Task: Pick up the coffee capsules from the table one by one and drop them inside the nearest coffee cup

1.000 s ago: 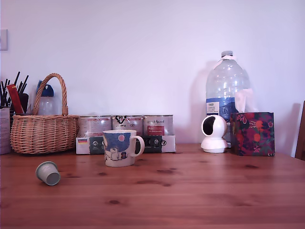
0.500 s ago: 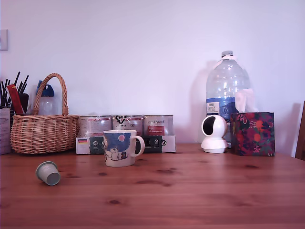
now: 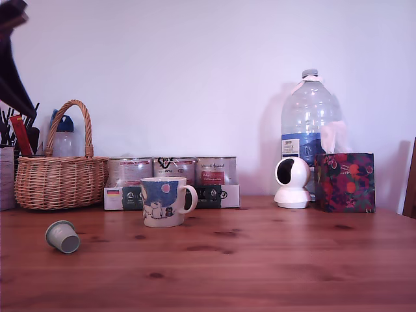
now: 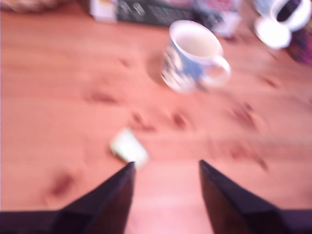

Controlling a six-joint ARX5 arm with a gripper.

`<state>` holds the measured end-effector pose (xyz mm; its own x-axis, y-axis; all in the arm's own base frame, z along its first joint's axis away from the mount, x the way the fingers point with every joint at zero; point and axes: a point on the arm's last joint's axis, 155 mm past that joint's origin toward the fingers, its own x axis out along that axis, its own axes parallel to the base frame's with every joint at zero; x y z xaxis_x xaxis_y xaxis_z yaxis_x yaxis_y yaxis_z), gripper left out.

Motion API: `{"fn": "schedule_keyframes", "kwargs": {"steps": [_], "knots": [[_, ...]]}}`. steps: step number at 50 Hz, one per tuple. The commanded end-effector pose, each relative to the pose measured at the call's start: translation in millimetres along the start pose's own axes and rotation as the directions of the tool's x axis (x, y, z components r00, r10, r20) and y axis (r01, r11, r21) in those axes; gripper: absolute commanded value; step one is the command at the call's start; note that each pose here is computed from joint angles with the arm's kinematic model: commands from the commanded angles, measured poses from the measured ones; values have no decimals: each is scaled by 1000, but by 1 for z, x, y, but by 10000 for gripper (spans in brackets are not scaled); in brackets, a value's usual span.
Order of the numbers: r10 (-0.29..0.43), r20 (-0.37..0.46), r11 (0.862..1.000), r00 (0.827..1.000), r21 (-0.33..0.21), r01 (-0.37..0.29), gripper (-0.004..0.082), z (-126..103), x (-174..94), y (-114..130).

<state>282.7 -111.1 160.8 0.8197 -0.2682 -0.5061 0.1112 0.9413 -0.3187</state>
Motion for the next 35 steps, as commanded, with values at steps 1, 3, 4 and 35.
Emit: {"fn": "schedule_keyframes", "kwargs": {"steps": [1, 3, 4, 35], "knots": [[12, 13, 1000, 1000, 14, -13, 546, -8, 5, 2], [23, 27, 999, 999, 22, -24, 546, -10, 7, 2], [27, 31, 999, 999, 25, -28, 546, -11, 7, 3], [50, 65, 999, 997, -23, -49, 546, -53, 36, -6]]}}
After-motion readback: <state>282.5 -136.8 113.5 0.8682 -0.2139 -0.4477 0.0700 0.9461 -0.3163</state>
